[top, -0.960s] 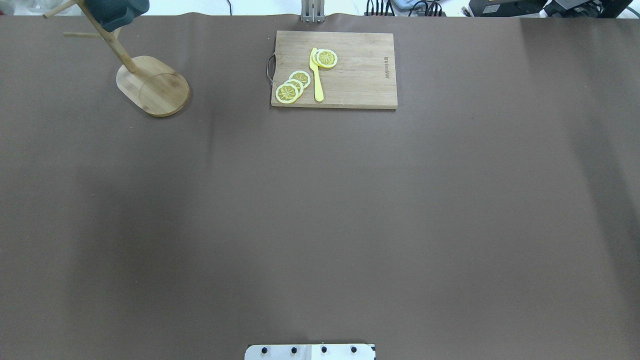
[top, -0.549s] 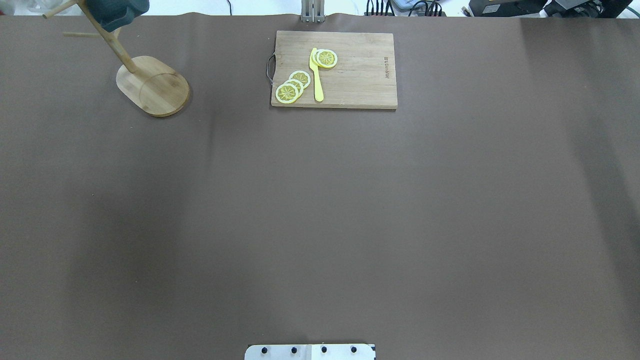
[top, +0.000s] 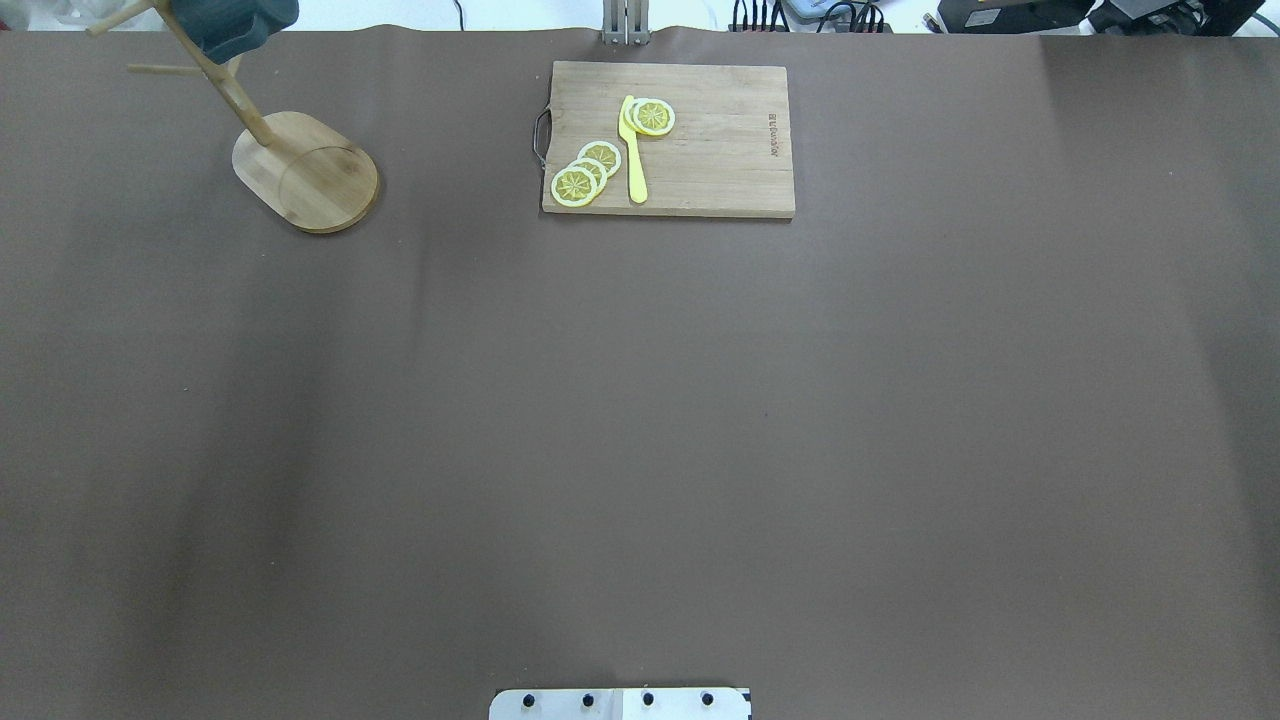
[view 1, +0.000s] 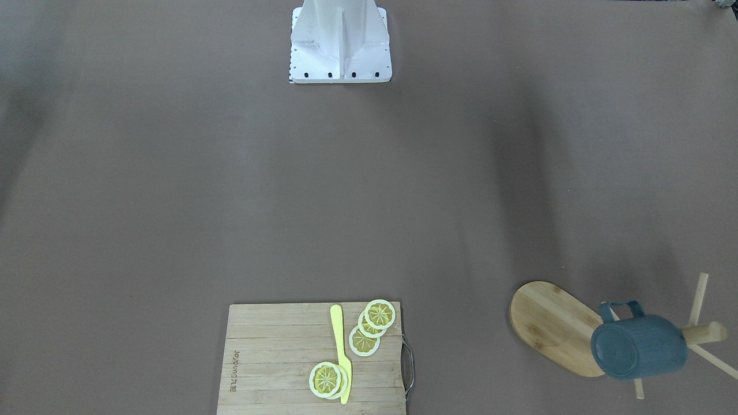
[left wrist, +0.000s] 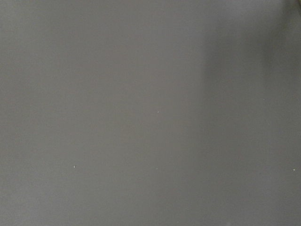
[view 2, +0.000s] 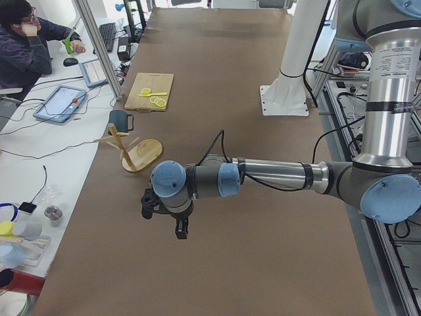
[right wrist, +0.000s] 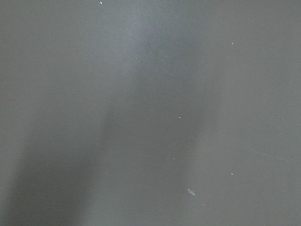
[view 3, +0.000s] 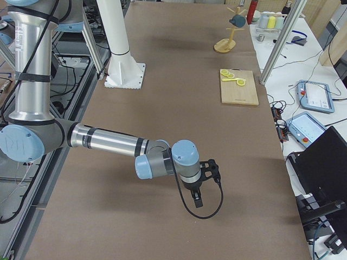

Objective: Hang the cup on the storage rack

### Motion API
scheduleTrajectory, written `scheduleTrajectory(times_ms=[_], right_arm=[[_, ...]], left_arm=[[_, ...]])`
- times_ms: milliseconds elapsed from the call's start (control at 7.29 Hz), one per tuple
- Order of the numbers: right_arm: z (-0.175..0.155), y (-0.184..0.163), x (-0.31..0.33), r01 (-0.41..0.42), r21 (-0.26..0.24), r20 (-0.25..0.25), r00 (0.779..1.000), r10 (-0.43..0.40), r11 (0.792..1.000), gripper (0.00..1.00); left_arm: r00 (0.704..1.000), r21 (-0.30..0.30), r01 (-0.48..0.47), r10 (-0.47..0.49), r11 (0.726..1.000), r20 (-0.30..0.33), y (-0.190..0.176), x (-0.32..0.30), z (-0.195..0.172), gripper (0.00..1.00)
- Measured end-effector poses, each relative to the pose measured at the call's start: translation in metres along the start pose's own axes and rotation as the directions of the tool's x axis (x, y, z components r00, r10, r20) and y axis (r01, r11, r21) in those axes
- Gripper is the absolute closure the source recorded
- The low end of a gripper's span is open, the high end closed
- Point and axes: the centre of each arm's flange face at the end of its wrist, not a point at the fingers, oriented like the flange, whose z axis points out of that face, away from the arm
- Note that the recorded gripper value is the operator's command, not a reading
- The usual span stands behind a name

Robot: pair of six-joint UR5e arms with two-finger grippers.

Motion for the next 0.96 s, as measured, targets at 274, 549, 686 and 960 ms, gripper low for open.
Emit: scheduleTrajectory(times_ms=[274,549,686,960], right_arm=[[0.026,0.026,0.018,0.051,0.071,-0.015,0.999,-0.05,0.996,0.0],[0.029,0.019,0.02,0.034,0.048,-0.003,0.999,-0.034,0.998,0.0],[0.025,0.005,0.018,0.007,0.003,0.004,1.0,-0.007,1.0,0.0],[0.002,-0.02,0.002,-0.041,-0.079,0.012,0.999,0.042,0.996,0.0]], left_arm=[[0.997,0.011,-0.019,0.019,1.0,0.068,0.012,0.003,-0.009,0.0],[0.997,0.006,-0.02,0.019,1.0,0.075,0.017,0.001,-0.006,0.0],[0.997,0.003,-0.017,0.016,1.0,0.076,0.018,0.0,-0.004,0.0],[0.997,-0.008,-0.004,0.005,1.0,0.075,0.024,-0.005,0.001,0.0]])
